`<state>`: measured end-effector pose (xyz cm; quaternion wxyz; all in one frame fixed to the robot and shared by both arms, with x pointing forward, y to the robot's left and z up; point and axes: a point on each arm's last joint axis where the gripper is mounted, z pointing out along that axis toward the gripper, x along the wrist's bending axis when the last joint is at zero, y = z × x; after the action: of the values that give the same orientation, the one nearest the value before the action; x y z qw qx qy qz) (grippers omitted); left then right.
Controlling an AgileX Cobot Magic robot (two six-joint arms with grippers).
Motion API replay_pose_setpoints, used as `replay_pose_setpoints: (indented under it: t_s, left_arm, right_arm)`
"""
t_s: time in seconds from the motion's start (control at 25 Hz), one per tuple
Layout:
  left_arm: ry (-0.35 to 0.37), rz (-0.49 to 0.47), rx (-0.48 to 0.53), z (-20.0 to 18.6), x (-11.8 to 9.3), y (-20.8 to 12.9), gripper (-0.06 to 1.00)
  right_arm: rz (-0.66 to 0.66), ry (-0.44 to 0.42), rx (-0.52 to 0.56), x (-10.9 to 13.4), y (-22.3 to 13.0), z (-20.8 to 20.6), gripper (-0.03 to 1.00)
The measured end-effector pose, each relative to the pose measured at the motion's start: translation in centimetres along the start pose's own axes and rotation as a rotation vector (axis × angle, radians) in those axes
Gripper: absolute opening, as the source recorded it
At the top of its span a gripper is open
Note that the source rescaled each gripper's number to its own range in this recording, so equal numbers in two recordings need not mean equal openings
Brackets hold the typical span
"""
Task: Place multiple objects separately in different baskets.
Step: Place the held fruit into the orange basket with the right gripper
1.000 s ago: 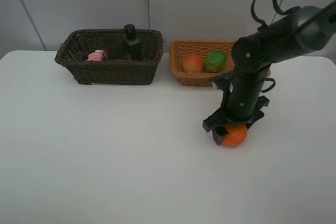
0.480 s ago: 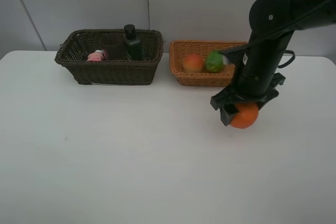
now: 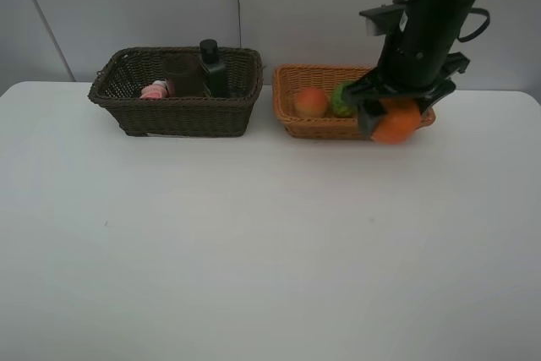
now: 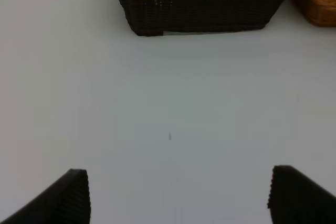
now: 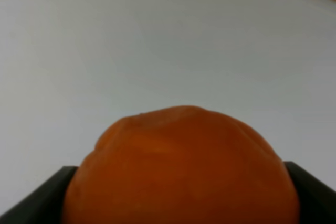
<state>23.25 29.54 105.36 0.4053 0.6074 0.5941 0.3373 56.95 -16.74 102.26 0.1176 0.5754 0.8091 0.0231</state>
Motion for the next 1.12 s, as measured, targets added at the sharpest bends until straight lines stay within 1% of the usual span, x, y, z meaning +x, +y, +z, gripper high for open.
replay_pose_setpoints:
  t_s: [0.16,0.36,0.56,0.88,1.12]
  left_arm:
    - [0.0,0.0,0.0,0.0,0.0,0.0,0.89]
    - [0.0,0.0,0.0,0.0,0.0,0.0,0.89]
    - [0.0,0.0,0.0,0.0,0.0,0.0,0.89]
    - [0.0,0.0,0.0,0.0,0.0,0.0,0.89]
    - [0.0,0.0,0.0,0.0,0.0,0.0,0.89]
  right_arm:
    - [0.046,-0.054,-0.035,-2.6,1.2,-0.8,0.38]
    - [0.082,-0.085,-0.019,-4.4,3.0,-0.3,0.38]
    - [0.068,-0.092,0.006,-4.8,5.1,1.0,0.38]
    - [0.076,-0.098,-0.017,-5.9,8.4,3.0,0.38]
    - [0.077,-0.101,-0.006,-6.4,10.0,5.6,0.38]
